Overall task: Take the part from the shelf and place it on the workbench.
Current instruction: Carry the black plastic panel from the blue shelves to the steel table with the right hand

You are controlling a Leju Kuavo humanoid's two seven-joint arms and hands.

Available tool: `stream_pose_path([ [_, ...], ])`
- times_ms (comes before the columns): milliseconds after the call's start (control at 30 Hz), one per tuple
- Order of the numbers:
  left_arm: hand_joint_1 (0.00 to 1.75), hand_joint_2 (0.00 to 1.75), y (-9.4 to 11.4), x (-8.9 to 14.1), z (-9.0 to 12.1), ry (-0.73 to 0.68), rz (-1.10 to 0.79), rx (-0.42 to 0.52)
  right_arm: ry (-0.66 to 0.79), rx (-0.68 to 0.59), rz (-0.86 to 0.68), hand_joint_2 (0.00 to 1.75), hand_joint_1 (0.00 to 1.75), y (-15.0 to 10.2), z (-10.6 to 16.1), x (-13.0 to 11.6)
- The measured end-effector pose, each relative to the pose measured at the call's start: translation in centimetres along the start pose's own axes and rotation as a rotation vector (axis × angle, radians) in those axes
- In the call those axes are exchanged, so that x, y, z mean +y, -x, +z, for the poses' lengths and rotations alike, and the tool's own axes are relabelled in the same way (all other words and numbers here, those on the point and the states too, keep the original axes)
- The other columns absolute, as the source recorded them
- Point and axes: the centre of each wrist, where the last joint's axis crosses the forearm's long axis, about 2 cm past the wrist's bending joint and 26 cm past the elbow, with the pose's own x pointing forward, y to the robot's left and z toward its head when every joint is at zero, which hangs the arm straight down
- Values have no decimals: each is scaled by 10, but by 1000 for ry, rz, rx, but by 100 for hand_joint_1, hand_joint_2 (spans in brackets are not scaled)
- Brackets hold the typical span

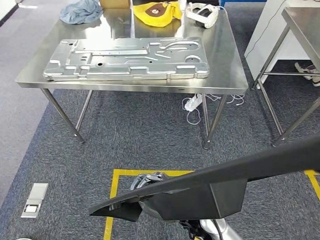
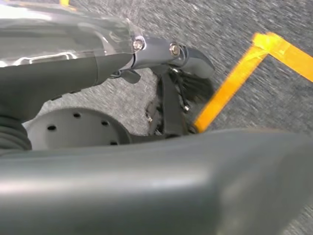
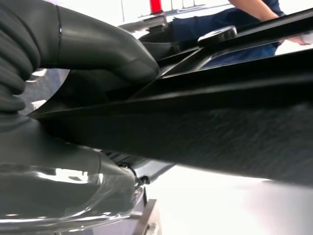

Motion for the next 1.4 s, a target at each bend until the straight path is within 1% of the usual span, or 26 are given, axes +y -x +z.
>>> stream_pose_path([
  [233, 0, 175, 4, 3, 2, -5, 1, 8, -8, -3, -8, 175, 175, 1, -4, 0],
  [533, 0, 175, 4, 3, 2, -8, 3, 10, -18, -8, -4, 175, 175, 2, -9, -7],
  [767, 0, 175, 6, 3, 2, -17, 0, 22, -19, 8, -14, 175, 175, 6, -7, -5],
  [1067, 0, 175, 2, 0, 1, -8, 2, 14, -21, 3, -17, 175, 175, 6, -10, -6],
  [1400, 0, 175, 4, 3, 2, -9, -18, 24, -18, 10, -23, 175, 175, 8, -8, -5],
])
